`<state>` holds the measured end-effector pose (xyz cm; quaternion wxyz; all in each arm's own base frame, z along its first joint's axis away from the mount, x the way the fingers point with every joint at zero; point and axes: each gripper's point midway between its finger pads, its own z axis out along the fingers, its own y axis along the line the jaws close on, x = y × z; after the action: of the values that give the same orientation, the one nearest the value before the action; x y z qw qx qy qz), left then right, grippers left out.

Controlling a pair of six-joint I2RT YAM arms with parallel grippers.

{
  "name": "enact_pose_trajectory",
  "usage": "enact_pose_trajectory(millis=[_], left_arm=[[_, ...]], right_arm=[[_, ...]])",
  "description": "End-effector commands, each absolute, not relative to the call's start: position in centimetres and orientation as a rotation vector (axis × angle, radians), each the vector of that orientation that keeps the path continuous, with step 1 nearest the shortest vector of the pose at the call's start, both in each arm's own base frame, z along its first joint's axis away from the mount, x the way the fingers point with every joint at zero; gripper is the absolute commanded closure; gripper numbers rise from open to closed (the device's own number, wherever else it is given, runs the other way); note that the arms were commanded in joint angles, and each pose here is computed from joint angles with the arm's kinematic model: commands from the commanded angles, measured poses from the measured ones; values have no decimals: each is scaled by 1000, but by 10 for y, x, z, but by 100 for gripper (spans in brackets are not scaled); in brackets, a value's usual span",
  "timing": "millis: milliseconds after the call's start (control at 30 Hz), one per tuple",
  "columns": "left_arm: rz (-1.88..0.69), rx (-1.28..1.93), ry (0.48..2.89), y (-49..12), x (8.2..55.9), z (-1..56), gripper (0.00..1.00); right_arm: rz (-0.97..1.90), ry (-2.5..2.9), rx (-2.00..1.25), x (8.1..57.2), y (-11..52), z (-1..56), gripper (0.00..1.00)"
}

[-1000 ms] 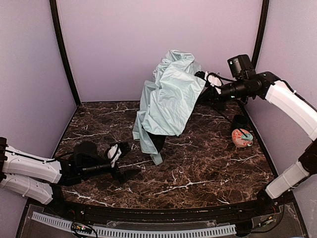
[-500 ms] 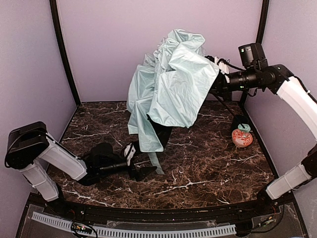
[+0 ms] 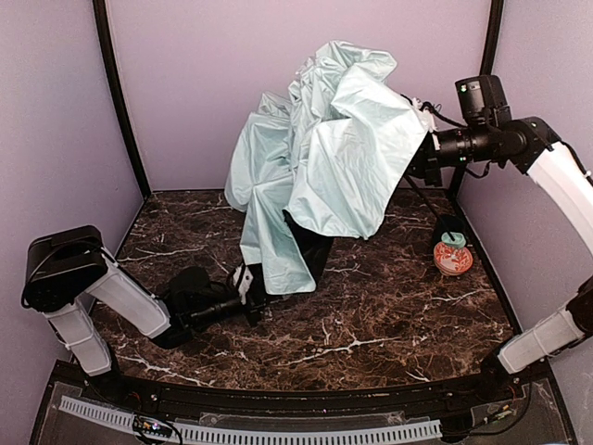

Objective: Put away the umbrella

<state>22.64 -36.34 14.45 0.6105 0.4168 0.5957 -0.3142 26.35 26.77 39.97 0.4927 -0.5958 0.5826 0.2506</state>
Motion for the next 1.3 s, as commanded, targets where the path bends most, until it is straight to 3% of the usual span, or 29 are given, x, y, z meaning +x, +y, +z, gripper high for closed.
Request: enact_pose_trajectory(millis=[0, 300, 633, 867, 1033, 1267], left_arm=[[-489, 957, 1329, -352, 252, 143, 100], [-186, 977, 1277, -329, 346, 151, 100], [-8, 1048, 1207, -336, 415, 154, 100], [-71, 1160, 1189, -358, 418, 134, 100], [-70, 1219, 1168, -368, 413, 120, 100], [-51, 1231, 1155, -372, 410, 109, 100]], right_arm=[[703, 1234, -1499, 224, 269, 438, 100], [909, 1335, -1784, 165, 281, 354, 100], [1020, 1621, -1878, 151, 302, 264, 100], [744, 1938, -1787, 201, 311, 194, 100], [334, 1982, -1806, 231, 319, 163, 100], [288, 1885, -2010, 196, 344, 123, 100]])
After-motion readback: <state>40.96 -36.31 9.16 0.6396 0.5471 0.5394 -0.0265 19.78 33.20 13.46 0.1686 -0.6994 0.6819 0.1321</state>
